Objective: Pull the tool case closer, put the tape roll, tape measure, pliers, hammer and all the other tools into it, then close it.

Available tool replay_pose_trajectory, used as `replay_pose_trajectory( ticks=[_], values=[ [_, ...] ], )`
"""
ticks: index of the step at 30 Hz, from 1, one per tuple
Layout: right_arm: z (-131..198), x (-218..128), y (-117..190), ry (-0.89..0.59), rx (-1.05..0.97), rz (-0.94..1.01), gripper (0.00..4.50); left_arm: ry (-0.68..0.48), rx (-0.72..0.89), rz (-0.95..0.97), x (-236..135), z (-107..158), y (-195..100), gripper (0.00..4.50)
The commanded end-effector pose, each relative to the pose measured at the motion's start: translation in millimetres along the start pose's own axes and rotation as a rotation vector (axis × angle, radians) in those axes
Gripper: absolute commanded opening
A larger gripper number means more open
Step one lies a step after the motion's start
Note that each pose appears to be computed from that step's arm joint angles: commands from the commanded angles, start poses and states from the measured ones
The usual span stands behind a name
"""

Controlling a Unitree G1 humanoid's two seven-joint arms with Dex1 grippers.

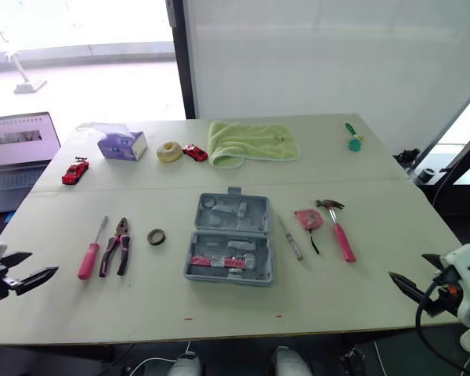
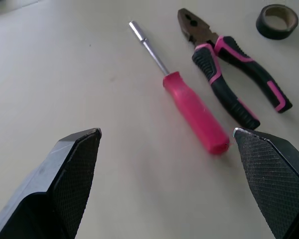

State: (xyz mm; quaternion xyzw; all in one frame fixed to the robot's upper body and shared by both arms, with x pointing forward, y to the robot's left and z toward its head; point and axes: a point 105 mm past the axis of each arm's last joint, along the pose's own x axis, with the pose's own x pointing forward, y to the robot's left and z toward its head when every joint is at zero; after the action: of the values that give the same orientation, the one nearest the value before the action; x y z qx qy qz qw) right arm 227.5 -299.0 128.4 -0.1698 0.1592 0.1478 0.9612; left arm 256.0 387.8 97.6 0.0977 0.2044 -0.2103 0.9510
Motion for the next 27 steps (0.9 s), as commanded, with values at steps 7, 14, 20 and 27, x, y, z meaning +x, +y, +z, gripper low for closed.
replay_pose_trajectory(
  ticks=[7, 14, 20, 27],
  values=[
    [74, 76, 78, -0.160, 0.007, 0.189, 4.23, -0.200, 0.040, -0.227, 98, 64, -74, 4.24],
    [51, 128, 125, 0.057, -0.198, 0.390, 1.18, -0.119, 0.234, -0.416, 158, 75, -127, 1.15],
    [44, 159, 127, 0.167, -0.364, 0.432, 0.07, -0.029, 0.413, -0.452, 189, 78, -145, 0.06],
    [44, 180, 130, 0.208, -0.438, 0.445, 0.07, 0.030, 0.511, -0.434, 196, 75, -139, 0.06]
  ],
)
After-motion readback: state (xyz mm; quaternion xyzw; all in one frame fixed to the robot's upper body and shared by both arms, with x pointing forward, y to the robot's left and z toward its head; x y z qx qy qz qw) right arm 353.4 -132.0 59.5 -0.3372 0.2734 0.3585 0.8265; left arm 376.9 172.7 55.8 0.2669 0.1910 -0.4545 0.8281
